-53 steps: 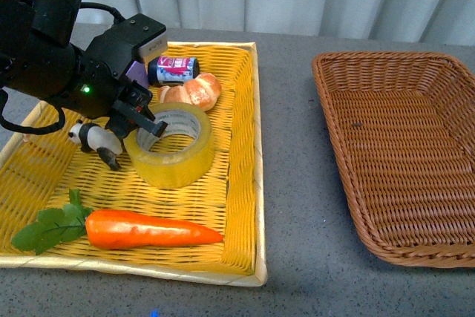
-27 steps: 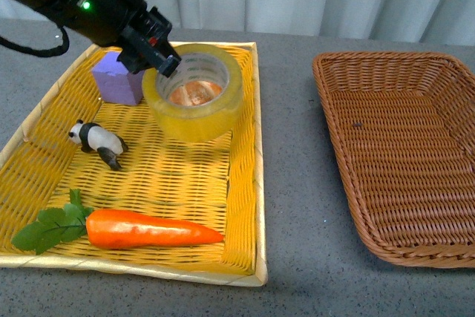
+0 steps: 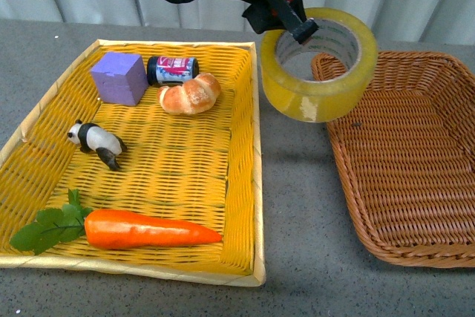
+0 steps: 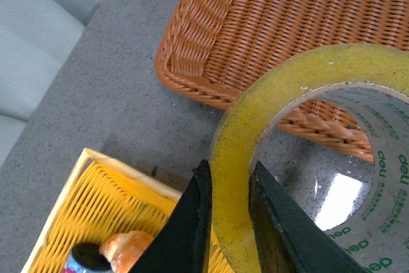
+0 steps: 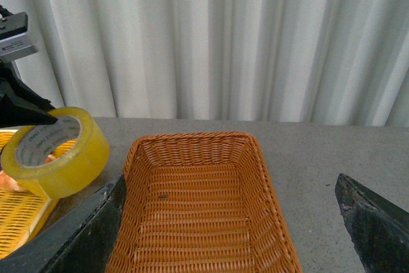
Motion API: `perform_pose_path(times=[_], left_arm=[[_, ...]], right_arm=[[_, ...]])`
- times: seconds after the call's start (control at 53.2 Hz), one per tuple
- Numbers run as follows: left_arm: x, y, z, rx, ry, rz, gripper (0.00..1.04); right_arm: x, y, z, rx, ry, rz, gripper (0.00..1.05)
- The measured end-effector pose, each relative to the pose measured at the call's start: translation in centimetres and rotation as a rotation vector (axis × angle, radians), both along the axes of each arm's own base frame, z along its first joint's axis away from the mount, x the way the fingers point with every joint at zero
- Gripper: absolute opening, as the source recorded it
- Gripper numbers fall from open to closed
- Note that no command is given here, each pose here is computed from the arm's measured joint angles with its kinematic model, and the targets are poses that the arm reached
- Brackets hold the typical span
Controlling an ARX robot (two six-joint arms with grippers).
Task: Move tape to another basket
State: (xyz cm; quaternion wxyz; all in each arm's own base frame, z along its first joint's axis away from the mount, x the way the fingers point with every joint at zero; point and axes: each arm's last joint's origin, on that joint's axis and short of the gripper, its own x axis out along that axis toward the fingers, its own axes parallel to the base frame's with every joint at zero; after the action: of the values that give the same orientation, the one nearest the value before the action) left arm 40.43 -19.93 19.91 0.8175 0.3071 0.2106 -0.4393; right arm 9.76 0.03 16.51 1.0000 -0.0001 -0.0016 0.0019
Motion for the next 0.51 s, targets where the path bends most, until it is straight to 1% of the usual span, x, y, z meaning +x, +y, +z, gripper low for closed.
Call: perform_pose_path(times=[0.113,0.207,0.338,0.395,0.432,0.451,0.507], left_arm=[[0.15,-0.87,0.37,-0.007,-0.009,-0.011,0.14],[0.42,-0.95,0.76,-0.01,-0.05,0.007,0.14],[0.43,-0.93,0.76,-0.009,-0.051,0.009,0.14],[0.43,-0.93,0.76,-0.009,-0.051,0.008,0.14],[0.43,-0.93,0.76,-0.009,-0.051,0.008,0.14],[0.43,-0.93,0.76,-0.009,-0.051,0.008,0.14],[0.42,-0.94,0.76,-0.009,-0.051,0.008,0.14]], right_arm=[[0.0,0.0,0.0,0.0,0.0,0.0,0.96],[0.0,0.0,0.0,0.0,0.0,0.0,0.96],[0.0,-0.01,0.0,-0.003,0.001,-0.003,0.96],[0.02,-0.01,-0.08,-0.052,0.068,-0.067,0.96],[0.19,-0.02,-0.13,-0.117,0.143,-0.117,0.96],[0.36,0.0,-0.13,-0.153,0.171,-0.123,0.96],[0.88,0.08,-0.01,-0.203,0.203,-0.106,0.96]])
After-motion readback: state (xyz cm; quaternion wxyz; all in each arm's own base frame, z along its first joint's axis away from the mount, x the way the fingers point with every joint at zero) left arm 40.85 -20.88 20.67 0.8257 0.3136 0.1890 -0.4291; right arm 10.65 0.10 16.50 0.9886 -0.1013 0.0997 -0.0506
